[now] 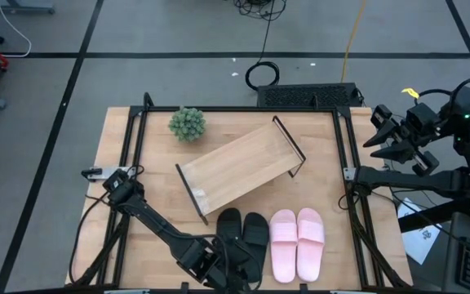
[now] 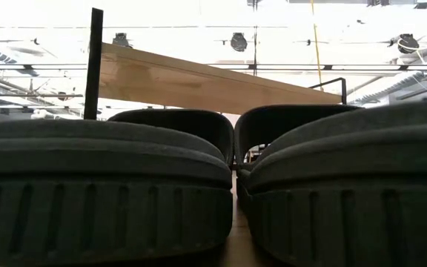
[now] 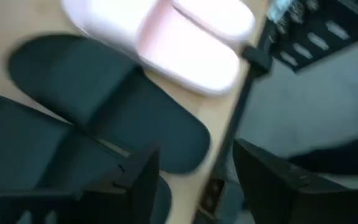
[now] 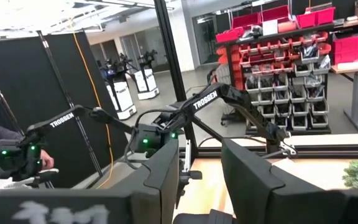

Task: Pick and place slides into the shelf
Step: Put the left black slide on the shelf

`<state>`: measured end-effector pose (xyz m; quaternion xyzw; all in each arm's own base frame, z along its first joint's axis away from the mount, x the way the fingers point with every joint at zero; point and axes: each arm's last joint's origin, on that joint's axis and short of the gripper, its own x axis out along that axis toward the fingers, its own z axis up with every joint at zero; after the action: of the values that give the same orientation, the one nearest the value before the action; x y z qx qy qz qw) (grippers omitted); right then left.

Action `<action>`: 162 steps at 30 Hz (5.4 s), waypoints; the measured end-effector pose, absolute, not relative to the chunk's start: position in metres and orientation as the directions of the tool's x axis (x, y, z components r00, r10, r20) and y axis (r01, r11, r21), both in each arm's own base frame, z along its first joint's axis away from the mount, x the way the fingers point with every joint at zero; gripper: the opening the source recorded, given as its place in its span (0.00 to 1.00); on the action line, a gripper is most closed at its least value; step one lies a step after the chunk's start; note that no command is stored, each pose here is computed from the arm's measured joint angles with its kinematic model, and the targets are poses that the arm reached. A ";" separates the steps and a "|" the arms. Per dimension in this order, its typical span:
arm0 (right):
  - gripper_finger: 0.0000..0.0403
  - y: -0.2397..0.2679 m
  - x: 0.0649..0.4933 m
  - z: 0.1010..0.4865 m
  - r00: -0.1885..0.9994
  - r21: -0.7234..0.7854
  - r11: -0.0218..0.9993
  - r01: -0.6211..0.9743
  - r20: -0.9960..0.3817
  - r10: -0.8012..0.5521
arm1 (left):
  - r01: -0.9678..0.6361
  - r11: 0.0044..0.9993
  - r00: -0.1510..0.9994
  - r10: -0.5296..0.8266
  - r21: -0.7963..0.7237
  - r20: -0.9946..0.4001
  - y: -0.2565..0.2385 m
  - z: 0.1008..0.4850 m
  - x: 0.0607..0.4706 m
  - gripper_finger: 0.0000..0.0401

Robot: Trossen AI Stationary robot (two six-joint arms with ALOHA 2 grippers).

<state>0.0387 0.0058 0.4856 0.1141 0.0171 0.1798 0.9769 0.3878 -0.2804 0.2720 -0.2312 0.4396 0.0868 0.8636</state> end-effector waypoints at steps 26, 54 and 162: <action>0.28 0.006 0.039 0.485 0.935 0.241 0.907 -0.346 0.006 0.355 | -0.355 0.871 0.647 -0.032 -0.339 -0.762 -0.286 0.274 0.387 0.75; 0.28 0.005 0.039 0.481 0.946 0.250 0.919 -0.304 -0.036 0.323 | -0.405 0.914 0.473 0.213 0.004 -0.855 -0.302 0.188 0.384 0.80; 0.28 0.004 0.039 0.480 0.950 0.093 0.948 -0.305 -0.043 0.310 | -0.432 0.833 0.285 0.490 0.346 -0.824 -0.242 0.169 0.403 0.63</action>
<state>0.0391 0.0044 0.4798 0.0427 0.0284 0.1557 0.9865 0.4026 -0.2421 0.1688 0.0278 0.5240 0.2876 0.8012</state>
